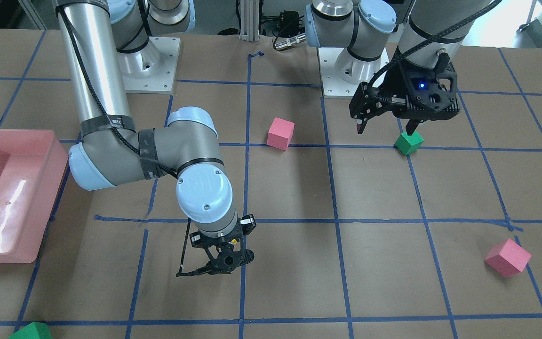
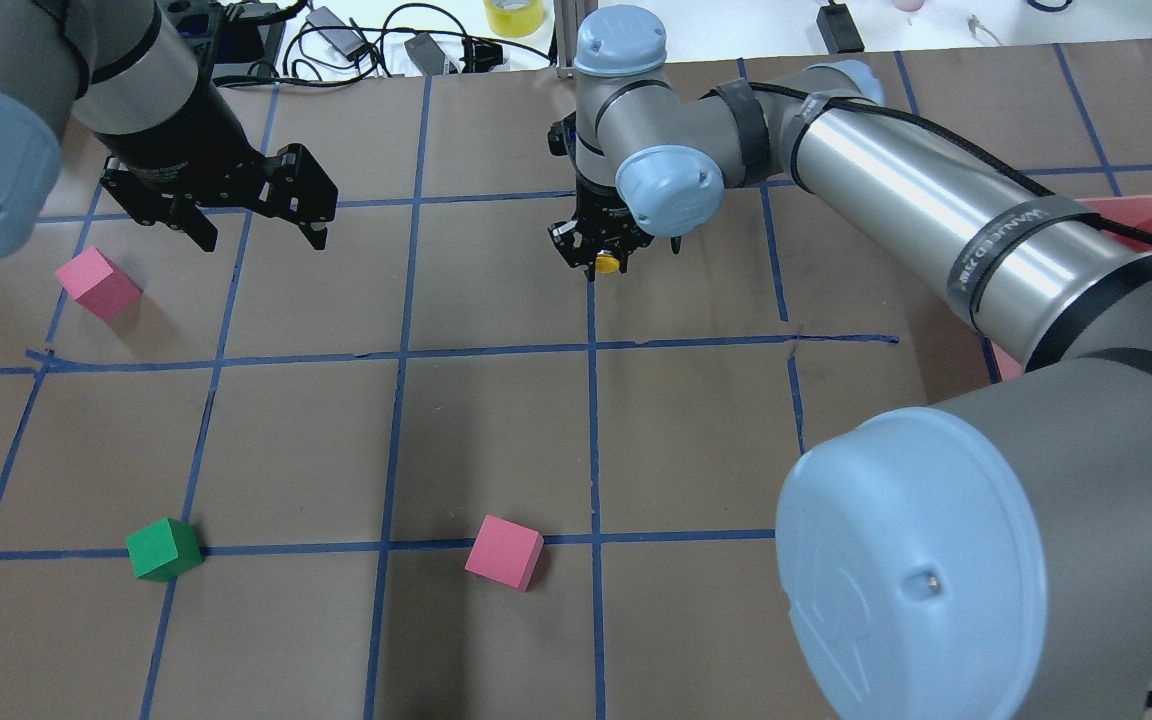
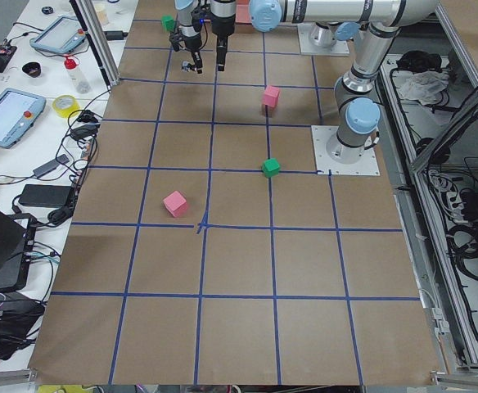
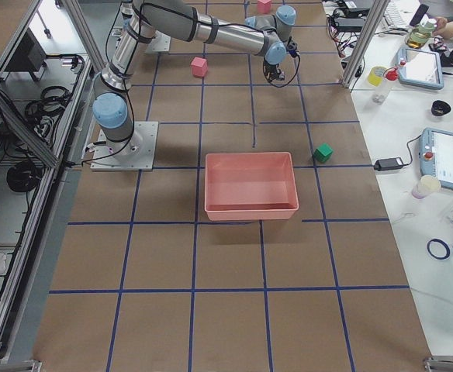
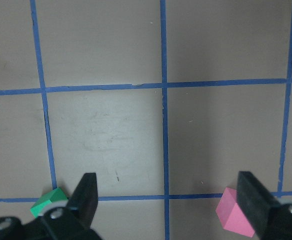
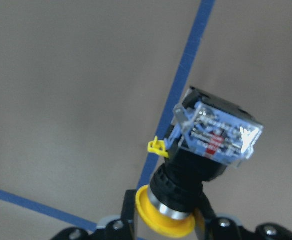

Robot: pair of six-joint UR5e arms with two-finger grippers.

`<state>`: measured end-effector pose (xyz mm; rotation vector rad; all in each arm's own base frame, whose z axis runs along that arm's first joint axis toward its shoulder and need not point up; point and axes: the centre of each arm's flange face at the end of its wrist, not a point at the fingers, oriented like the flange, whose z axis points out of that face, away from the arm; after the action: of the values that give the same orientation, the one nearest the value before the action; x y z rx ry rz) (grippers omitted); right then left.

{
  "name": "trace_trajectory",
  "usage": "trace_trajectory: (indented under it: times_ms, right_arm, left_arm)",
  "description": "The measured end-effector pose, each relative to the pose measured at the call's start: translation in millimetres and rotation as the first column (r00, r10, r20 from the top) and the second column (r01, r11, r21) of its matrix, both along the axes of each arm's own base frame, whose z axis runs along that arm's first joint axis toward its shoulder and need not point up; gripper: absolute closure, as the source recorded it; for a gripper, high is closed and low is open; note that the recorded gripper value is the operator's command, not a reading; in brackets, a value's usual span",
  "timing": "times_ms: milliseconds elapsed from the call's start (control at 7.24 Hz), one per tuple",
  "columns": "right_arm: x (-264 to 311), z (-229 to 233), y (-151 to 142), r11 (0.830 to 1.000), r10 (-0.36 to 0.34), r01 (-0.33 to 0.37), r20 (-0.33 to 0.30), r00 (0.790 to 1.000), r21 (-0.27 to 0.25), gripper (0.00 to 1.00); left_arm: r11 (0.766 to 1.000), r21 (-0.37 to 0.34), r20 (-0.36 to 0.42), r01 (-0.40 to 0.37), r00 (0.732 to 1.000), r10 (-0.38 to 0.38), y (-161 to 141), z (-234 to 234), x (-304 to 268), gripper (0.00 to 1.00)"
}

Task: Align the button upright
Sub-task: 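Carry the button with the right gripper out of the bin to mid-table, then release the button with the right gripper while the left arm reaches over it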

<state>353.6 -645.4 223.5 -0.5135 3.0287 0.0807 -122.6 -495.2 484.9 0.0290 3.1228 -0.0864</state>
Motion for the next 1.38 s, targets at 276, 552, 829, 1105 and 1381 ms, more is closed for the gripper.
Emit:
trace_trajectory:
  times_ms: [276, 552, 829, 1105, 1381]
  right_arm:
    - [24, -17, -3, 1.0, 0.01, -0.01, 0.019, 1.0, 0.007, 1.0]
    - [32, -24, -1, 1.0, 0.006, -0.007, 0.042, 0.999, 0.022, 0.3]
    - [34, -25, 1, 1.0, 0.01, -0.012, 0.055, 0.998, 0.028, 0.0]
    - [33, -16, 5, 1.0, 0.007, -0.008, 0.059, 0.998, 0.023, 0.0]
    - [22, 20, 17, 1.0, -0.006, 0.005, 0.049, 0.999, 0.01, 0.0]
  left_arm:
    - [1.0, 0.0, 0.0, 0.0, 1.0, 0.0, 0, 0, 0, 0.0]
    - [1.0, 0.0, 0.0, 0.0, 1.0, 0.0, 0, 0, 0, 0.0]
    - [1.0, 0.0, -0.001, 0.0, 1.0, 0.0, 0, 0, 0, 0.0]
    - [1.0, 0.001, -0.001, 0.001, 1.0, -0.001, 0, 0, -1, 0.0]
    - [1.0, 0.006, -0.003, 0.001, 1.0, -0.001, 1, -3, -1, 0.0]
